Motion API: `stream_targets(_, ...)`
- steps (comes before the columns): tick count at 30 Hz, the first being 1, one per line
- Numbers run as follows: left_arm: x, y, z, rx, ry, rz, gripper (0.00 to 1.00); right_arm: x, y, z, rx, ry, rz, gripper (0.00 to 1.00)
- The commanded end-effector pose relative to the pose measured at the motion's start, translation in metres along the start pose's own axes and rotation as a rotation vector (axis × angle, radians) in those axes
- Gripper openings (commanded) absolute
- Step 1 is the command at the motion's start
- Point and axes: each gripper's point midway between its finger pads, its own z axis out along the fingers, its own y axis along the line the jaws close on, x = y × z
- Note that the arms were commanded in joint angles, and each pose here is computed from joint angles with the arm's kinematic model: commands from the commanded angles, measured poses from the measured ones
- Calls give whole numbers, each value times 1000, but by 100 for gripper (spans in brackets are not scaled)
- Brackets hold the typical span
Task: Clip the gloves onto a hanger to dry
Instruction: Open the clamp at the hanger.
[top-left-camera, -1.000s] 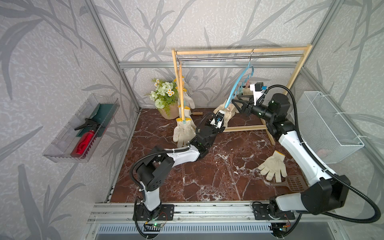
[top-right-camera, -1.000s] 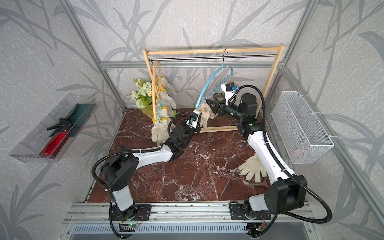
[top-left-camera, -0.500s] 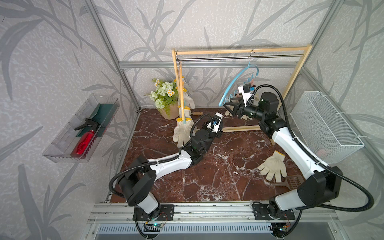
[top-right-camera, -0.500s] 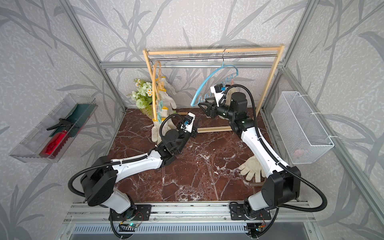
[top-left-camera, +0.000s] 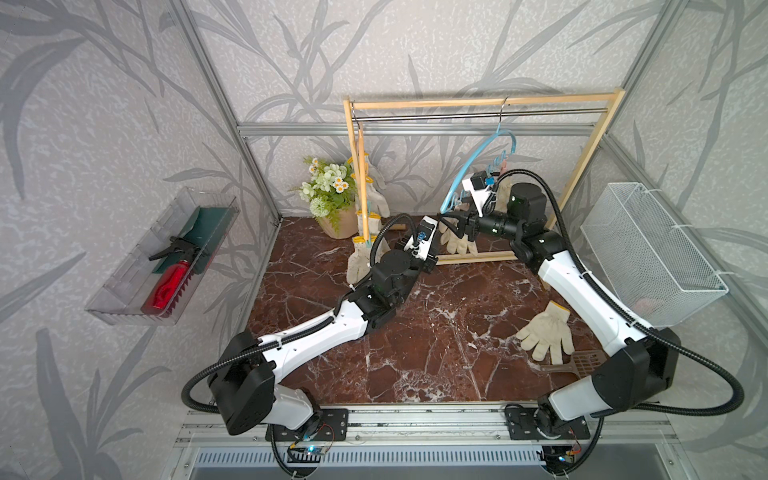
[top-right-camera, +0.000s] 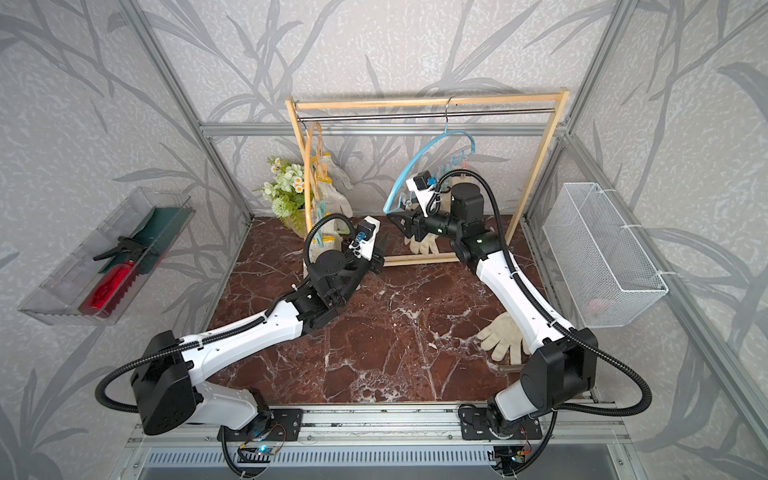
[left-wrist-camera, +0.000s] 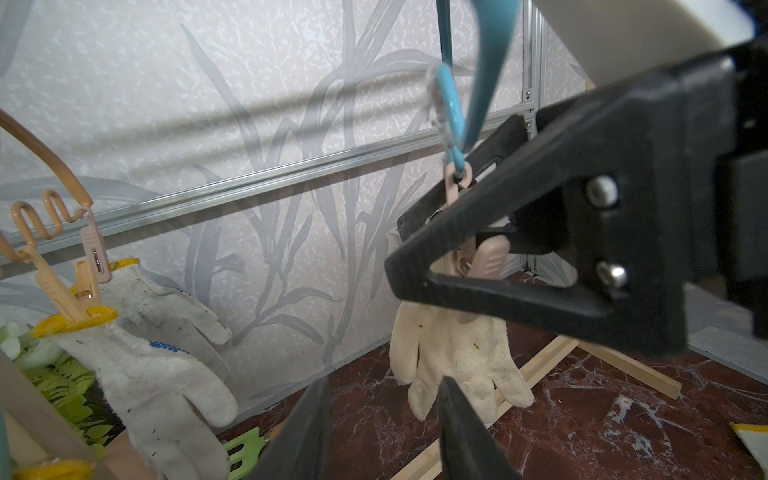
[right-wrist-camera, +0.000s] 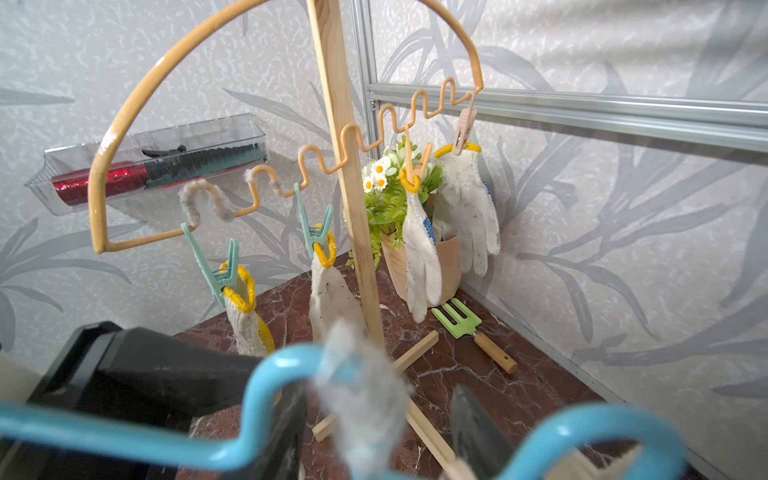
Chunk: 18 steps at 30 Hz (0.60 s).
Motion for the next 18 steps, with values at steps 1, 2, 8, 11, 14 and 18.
stream_targets(1,-25,13,-6,-28,-23,-4,43,-7,4,-2,8,5,-54,57)
stream_targets(2,-26,13,-7,-27,-26,-2,43,-8,5,-3,11,6,-59,57)
stream_targets(8,-23,13,-6,-34,-19,1,43,-10,6,-8,29,22,-88,54)
stream_targets(11,-21,14,-6,-38,-18,3,43,-13,7,-11,35,17,-100,54)
stream_targets(14,-19,14,-6,-38,-13,9,43,-16,7,-14,44,13,-102,50)
stream_targets(18,-16,14,-5,-41,-5,16,43,-17,8,-16,49,12,-101,47)
